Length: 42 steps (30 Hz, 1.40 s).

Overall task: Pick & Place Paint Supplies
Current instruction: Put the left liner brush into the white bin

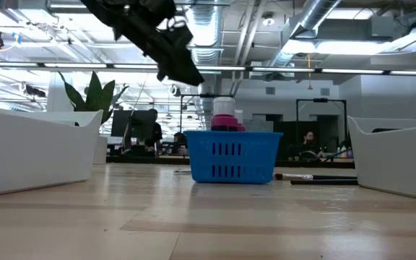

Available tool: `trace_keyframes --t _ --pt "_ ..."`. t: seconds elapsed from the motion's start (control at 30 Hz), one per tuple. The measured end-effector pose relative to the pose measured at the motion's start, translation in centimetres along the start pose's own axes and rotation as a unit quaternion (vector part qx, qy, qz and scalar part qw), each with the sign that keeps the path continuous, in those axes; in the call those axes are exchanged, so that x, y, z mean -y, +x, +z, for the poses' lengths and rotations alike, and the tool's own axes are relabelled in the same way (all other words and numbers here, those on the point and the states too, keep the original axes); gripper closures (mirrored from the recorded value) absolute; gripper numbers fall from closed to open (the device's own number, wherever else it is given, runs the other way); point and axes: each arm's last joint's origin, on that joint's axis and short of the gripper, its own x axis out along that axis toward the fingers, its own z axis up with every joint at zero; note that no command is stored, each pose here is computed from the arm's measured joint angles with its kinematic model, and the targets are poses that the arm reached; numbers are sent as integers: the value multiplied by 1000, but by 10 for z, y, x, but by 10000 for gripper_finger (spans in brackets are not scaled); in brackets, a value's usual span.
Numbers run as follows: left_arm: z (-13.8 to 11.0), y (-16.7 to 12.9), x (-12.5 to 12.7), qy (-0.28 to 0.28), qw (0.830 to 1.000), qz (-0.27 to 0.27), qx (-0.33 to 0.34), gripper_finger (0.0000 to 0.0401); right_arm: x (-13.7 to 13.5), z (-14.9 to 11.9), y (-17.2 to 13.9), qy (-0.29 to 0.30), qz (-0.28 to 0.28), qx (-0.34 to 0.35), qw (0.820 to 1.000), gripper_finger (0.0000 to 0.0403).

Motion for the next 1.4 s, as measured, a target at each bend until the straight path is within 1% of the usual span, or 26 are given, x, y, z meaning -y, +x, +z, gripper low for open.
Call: trace_keyframes --t 0.13,0.2,0.23,0.3,0.4,0.47,0.53,0.6,0.67,0.73,0.8,0.87,0.9,1.0,1.07,1.2,1.33,1.4 --pt "-3 -30 4 18 999 -9 30 280 37 -23 34 35 -66 -70 995 137" --pt "-8 -41 10 26 998 -20 56 280 47 -34 49 61 -83 -97 990 137" --pt "-16 -45 12 28 997 -24 61 280 50 -40 57 72 -85 -107 988 137" --pt "-27 -52 19 34 995 -39 85 280 51 -51 72 84 -77 -119 986 137" --pt "-42 -64 27 39 988 -56 135 280 47 -64 98 108 -61 -118 985 137" --pt "-51 -69 32 35 982 -70 173 280 45 -74 116 132 -69 -119 982 137" --pt "-60 -73 37 34 975 -82 202 280 45 -85 136 156 -89 -124 976 137" --pt "-66 -75 42 37 968 -93 229 285 47 -98 155 163 -100 -149 970 137" --pt "-71 -75 45 38 965 -100 241 290 47 -108 175 159 -92 -164 969 137" --pt "-73 -74 46 39 964 -102 241 296 47 -122 194 126 -57 -188 972 137" --pt "-76 -72 46 43 965 -98 237 300 47 -132 209 81 1 -200 976 137" --pt "-77 -72 45 59 966 -94 234 304 44 -144 222 17 62 -221 973 137" --pt "-77 -72 45 64 965 -93 236 305 42 -148 228 -11 83 -231 969 137" --pt "-77 -72 45 67 965 -92 237 307 37 -155 245 -86 108 -253 957 137" --pt "-77 -72 45 69 966 -92 233 307 31 -159 255 -135 126 -265 946 137" --pt "-79 -70 46 91 966 -89 223 307 19 -164 279 -217 152 -263 928 137" --pt "-82 -68 47 95 969 -90 210 307 9 -167 305 -269 173 -271 908 139" --pt "-82 -68 47 99 969 -89 208 307 5 -165 316 -284 181 -277 900 143"
